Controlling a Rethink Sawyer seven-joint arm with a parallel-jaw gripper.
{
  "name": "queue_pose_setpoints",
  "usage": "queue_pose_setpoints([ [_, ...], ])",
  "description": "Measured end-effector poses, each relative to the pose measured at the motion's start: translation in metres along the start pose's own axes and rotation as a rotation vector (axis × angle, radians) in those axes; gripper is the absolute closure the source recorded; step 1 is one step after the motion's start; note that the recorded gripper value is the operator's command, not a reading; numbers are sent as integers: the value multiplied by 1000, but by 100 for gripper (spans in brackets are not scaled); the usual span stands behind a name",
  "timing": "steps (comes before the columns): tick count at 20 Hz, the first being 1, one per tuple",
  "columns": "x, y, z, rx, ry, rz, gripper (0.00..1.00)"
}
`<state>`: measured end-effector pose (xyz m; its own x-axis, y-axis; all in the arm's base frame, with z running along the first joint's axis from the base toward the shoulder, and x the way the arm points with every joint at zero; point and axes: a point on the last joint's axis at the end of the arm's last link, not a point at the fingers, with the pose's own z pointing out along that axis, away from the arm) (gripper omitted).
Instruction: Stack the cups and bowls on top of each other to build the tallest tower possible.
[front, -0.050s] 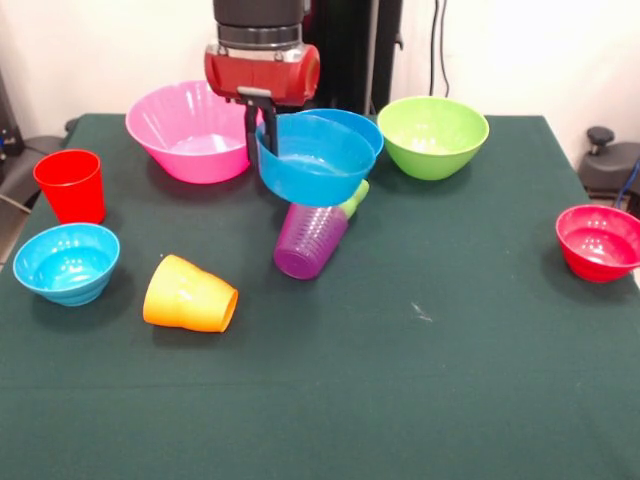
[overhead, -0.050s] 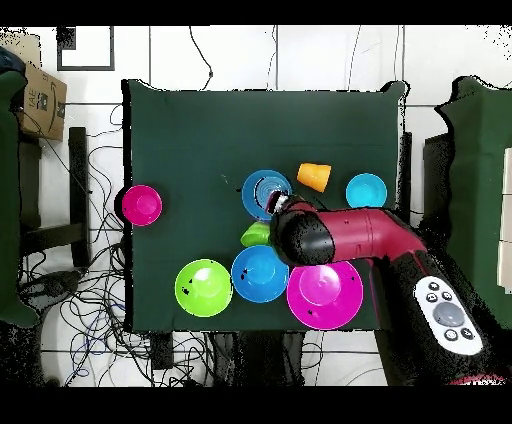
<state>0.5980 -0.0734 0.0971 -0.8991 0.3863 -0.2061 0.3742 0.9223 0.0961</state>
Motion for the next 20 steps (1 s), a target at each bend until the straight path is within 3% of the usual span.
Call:
queue_pose_setpoints([
  [6, 7, 17, 17, 4, 11, -41, 100],
  [15, 55, 67, 74, 8, 17, -162, 100],
  [20, 77, 73, 96, -3, 17, -182, 100],
])
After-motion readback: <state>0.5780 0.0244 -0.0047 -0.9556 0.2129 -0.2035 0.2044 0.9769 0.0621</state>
